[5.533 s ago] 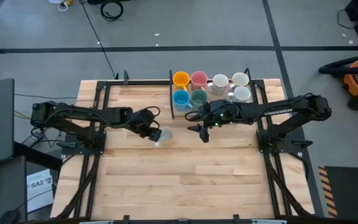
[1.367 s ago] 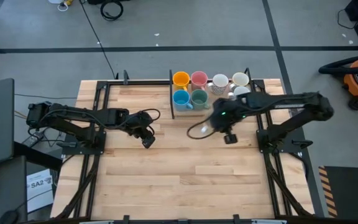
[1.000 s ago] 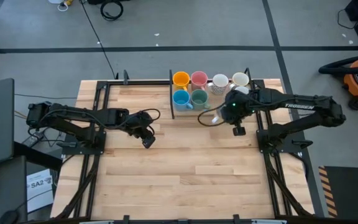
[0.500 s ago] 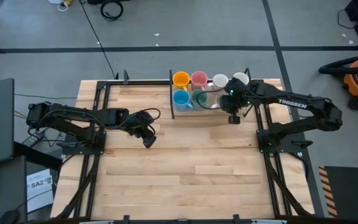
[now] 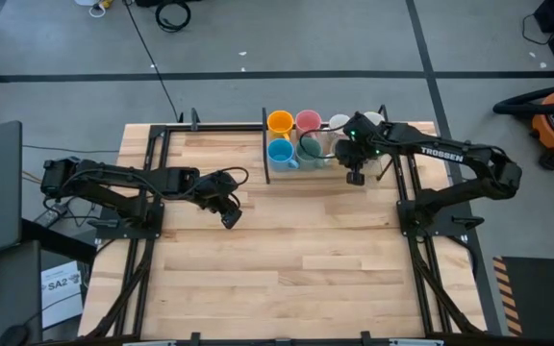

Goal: Place coffee mugs
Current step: Put the yellow and white patterned mug on the shelf, then return to Home Position

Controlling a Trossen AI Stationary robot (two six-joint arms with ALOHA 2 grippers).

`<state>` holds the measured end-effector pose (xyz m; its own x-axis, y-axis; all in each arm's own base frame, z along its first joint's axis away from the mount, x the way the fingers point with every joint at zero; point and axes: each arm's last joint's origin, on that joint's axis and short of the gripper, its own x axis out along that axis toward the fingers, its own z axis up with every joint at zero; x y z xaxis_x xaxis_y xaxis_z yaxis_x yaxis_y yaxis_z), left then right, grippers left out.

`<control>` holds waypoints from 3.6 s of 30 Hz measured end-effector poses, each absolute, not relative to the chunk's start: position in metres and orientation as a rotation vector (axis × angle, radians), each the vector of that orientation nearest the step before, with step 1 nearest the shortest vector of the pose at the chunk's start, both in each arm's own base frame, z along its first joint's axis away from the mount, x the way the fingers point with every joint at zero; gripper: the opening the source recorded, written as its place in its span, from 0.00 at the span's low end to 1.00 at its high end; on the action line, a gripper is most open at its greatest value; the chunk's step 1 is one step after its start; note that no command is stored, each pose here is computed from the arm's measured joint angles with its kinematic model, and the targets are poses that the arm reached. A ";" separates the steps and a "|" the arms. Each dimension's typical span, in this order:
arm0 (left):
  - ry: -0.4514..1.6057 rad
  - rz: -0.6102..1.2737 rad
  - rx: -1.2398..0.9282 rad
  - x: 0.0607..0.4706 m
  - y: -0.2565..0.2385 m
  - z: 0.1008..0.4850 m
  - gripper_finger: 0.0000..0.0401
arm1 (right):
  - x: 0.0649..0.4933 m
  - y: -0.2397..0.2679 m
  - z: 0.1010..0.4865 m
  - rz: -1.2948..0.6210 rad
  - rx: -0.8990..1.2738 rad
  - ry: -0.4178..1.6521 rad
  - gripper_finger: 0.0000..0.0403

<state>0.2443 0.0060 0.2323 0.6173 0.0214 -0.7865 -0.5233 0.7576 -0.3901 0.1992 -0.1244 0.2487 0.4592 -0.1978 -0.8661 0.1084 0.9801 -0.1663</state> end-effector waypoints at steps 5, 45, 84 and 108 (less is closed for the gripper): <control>0.858 0.340 -0.651 0.244 0.006 0.232 0.40 | 0.199 -0.128 0.248 -0.206 -0.087 1.066 0.10; 0.858 0.341 -0.652 0.244 0.006 0.232 0.40 | 0.198 -0.131 0.249 -0.244 -0.096 1.073 0.46; 0.324 0.108 -0.273 0.161 -0.002 0.330 0.40 | 0.160 -0.053 0.406 -0.182 0.091 0.666 0.46; 0.308 0.147 -0.051 0.094 -0.026 0.333 0.40 | 0.070 -0.015 0.324 -0.187 0.209 0.377 0.46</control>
<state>0.0943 -0.0261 0.3331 0.9423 0.1360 -0.3058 -0.1516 0.9881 -0.0275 0.0699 -0.0148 0.3237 0.9132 -0.1415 -0.3821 0.2188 0.9614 0.1669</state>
